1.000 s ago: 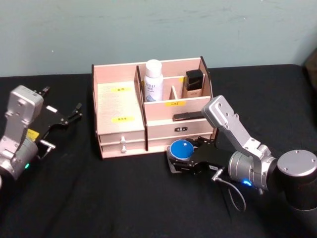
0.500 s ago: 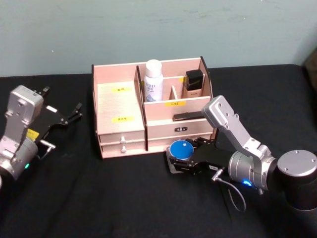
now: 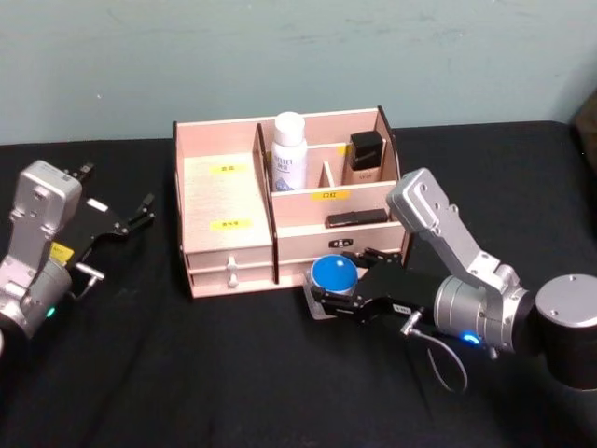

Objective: Pick up the facial cleanser and watermelon frost from the table and place them into the tiered storage box.

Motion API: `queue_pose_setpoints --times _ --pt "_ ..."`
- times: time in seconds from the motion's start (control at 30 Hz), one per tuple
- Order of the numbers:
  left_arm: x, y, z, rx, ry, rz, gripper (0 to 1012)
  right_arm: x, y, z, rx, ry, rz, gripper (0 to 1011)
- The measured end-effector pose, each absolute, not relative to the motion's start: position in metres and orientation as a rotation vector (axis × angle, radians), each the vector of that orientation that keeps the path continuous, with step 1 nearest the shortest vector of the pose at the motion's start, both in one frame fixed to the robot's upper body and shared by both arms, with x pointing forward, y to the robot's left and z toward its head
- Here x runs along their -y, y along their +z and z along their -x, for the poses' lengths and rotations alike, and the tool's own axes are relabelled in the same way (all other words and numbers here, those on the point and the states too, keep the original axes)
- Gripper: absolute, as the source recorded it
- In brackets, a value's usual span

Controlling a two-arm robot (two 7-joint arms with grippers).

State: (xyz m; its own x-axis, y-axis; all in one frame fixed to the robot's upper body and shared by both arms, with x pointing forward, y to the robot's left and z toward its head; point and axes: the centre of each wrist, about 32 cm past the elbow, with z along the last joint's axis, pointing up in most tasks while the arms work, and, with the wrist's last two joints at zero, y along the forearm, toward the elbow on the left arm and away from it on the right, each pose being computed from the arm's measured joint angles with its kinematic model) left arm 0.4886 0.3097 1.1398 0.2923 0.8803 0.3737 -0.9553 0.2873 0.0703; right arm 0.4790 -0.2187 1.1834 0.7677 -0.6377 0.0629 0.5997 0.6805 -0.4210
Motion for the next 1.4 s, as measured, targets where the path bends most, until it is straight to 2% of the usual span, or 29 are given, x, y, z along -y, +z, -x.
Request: queue_pose_setpoints --times 0.37,0.63,1.4 --pt "-0.31 1.14 -0.489 0.285 1.248 -0.305 1010 0.203 1.221 -0.478 -0.042 -0.63 0.37 729" --pt "-0.31 1.14 -0.489 0.285 1.248 -0.305 1010 0.184 1.236 -0.486 -0.014 -0.593 0.358 729" --pt "-0.31 1.14 -0.489 0.285 1.248 -0.304 1010 0.129 1.241 -0.524 0.003 -0.628 0.386 729"
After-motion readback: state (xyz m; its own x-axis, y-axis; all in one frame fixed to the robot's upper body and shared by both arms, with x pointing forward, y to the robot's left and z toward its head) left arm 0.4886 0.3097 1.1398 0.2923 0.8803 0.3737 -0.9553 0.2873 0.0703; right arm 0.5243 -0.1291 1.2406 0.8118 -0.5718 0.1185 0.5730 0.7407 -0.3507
